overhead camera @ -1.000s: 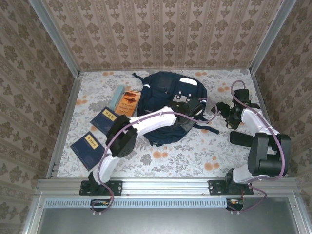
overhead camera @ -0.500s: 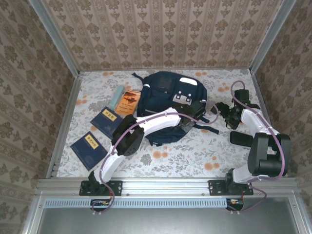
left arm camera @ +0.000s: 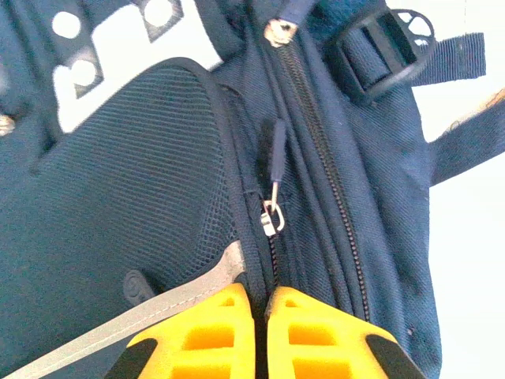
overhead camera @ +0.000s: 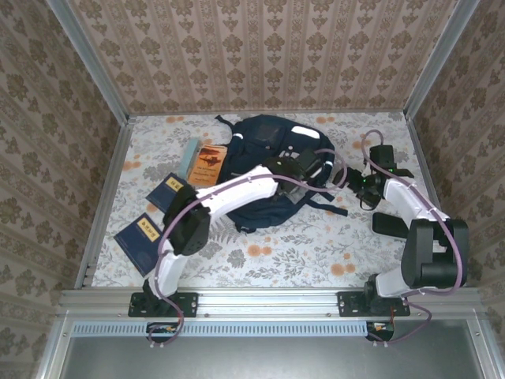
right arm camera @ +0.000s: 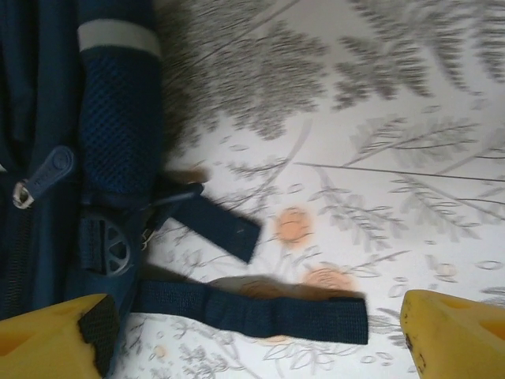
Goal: Pack the student bag
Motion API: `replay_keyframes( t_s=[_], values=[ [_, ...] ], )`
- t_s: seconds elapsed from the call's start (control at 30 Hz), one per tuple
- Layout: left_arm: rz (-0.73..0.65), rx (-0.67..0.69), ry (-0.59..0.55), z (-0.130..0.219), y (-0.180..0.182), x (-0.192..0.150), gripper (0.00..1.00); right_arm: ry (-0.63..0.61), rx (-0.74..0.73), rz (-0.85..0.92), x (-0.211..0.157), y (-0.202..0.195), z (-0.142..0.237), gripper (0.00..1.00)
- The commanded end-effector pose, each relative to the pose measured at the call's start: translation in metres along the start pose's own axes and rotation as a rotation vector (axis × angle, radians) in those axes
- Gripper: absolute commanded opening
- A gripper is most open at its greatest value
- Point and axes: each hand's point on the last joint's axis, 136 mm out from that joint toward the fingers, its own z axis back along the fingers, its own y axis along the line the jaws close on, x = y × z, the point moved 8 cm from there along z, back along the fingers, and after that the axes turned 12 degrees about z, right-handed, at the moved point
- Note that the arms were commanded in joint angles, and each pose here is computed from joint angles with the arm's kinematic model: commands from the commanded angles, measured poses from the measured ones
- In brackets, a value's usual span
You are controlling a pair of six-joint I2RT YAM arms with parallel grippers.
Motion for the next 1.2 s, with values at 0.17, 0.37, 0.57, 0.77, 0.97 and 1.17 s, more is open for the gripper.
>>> replay_keyframes(
  t_s=[0.17,0.37,0.57,0.77,0.97,1.17],
  values=[
    [0.108,-0.004,-0.242,0.080,0.065,0.032,0.00,-0.132,0.266,0.309,0.003,0.060,0.020,0.81],
    [0.173,-0.039,-0.325,0.107,0.092,0.040,0.00,-0.233,0.464,0.480,0.002,0.093,0.035,0.69],
    [0.221,-0.005,-0.388,0.124,0.116,0.046,0.00,-0.294,0.549,0.583,0.007,0.103,0.035,0.38],
    [0.264,0.021,-0.416,0.136,0.135,0.042,0.00,-0.329,0.524,0.727,0.019,0.108,0.037,0.39],
    [0.316,0.005,-0.437,0.142,0.147,0.035,0.00,-0.303,0.551,0.777,0.029,0.113,0.022,0.56],
    [0.346,-0.018,-0.450,0.147,0.154,0.033,0.00,-0.340,0.647,0.840,0.033,0.122,0.017,0.46]
  ],
)
